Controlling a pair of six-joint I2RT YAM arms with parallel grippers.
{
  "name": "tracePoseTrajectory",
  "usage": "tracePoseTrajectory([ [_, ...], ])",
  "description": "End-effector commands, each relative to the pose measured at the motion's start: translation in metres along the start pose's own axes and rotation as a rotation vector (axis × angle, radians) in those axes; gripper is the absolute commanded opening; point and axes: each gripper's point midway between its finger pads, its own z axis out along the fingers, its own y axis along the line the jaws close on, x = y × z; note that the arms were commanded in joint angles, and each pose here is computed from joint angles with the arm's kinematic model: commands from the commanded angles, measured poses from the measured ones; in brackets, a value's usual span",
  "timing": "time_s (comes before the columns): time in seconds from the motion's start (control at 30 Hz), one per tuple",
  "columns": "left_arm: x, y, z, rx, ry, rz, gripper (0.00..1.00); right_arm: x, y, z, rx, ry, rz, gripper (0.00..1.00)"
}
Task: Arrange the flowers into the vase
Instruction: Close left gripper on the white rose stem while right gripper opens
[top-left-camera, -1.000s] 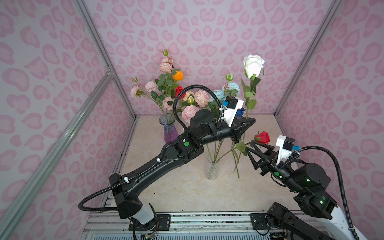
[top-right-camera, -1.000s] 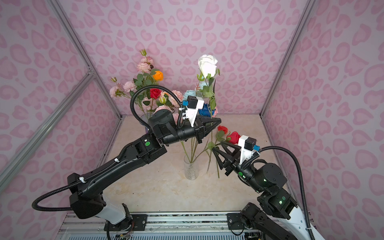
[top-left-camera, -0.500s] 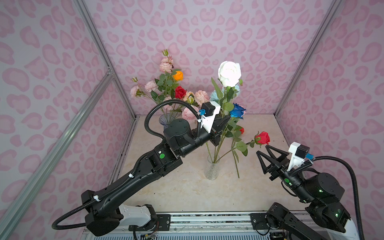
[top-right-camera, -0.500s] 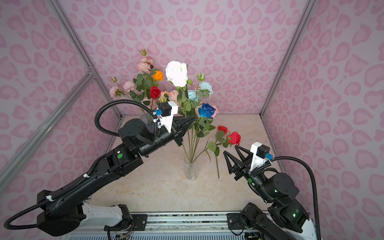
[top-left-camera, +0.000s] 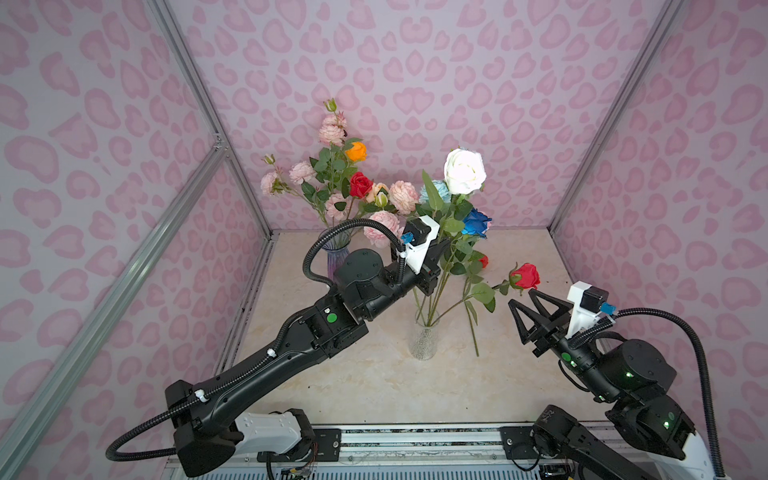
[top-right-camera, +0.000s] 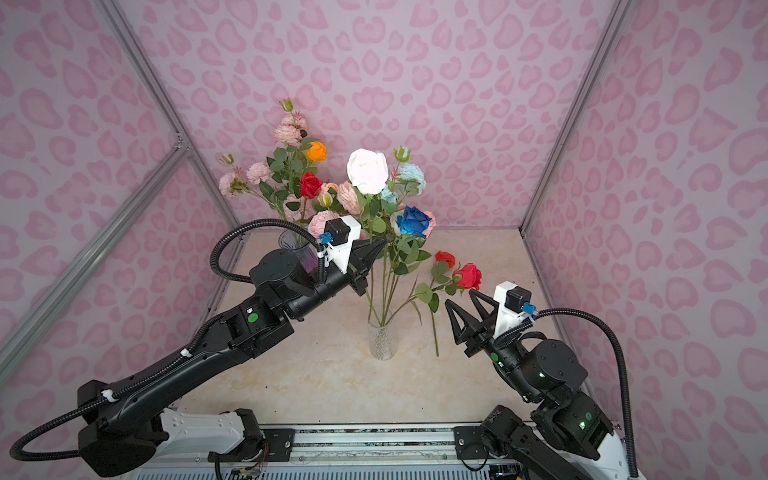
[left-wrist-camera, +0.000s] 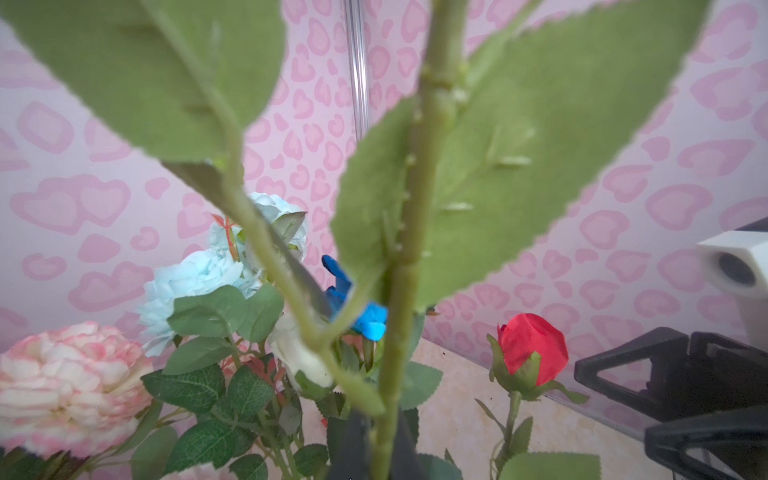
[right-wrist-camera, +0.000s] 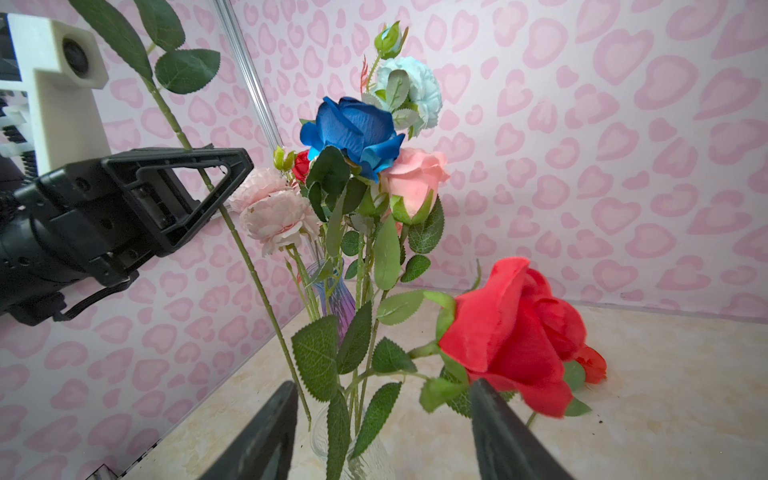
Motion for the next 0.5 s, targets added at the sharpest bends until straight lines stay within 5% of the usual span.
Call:
tracePoseTrajectory([
  [0.0, -0.015, 0.002, 0.0, -0.007, -0.063, -0.004, 0.04, 0.0, -0.003, 0.001, 0.015, -0.002, -0.011, 0.66],
  [0.3, -0.02, -0.002, 0.003, 0.024, -0.079, -0.036, 0.04, 0.0, -0.003, 0.001, 0.015, 0.0, -0.011, 0.66],
  [0.47, 0.016, -0.001, 0.005, 0.005, -0.027, -0.05, 0.04, 0.003, -0.006, -0.001, 0.028, -0.001, -0.011, 0.66],
])
